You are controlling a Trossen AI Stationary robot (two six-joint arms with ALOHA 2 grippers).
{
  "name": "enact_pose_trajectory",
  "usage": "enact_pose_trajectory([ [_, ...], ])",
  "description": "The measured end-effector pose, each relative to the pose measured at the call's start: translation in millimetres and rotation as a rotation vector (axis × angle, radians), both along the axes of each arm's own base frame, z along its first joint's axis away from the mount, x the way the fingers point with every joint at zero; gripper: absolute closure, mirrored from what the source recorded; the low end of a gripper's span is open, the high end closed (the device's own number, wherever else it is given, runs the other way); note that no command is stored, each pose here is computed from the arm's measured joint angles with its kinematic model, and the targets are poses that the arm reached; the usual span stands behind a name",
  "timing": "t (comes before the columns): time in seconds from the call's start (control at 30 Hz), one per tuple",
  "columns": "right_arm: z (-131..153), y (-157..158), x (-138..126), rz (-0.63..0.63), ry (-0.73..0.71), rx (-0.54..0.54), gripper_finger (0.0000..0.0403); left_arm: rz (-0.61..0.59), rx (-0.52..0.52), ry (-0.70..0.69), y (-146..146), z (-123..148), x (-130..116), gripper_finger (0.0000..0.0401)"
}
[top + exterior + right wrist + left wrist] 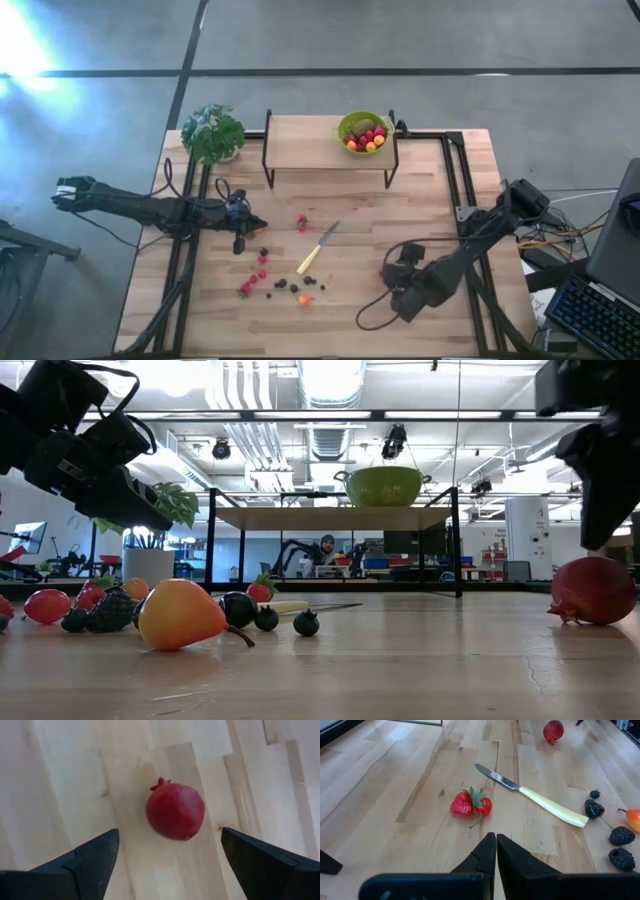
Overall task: Pick & Place Fruit
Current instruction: Put the pomegranate into the strainer bowl
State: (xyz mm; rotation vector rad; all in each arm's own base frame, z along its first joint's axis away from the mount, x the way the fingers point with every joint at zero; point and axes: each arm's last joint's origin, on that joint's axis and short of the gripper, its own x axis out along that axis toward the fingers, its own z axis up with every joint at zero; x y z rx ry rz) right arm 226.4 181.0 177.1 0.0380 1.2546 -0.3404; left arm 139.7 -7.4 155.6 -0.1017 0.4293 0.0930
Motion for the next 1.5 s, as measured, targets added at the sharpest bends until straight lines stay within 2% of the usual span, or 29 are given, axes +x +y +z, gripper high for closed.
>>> enact_pose_trajectory([
  [0.23,-7,-6,9,-0.002,0.029,0.004,0.0085,0.0,0.0,0.0,0,0,0,0.0381],
  [0.4,-13,-6,14,0.013,-0.013,0.037,0.0095,0.0,0.0,0.0,0,0,0,0.0381],
  [0.93,-40,-16,6,-0.002,-0.031,0.056,0.0117,0.0,0.0,0.0,0,0,0,0.0381],
  [1.5,-41,-19,11,-0.005,-0.072,0.06,0.0151,0.0,0.0,0.0,0,0,0,0.0381],
])
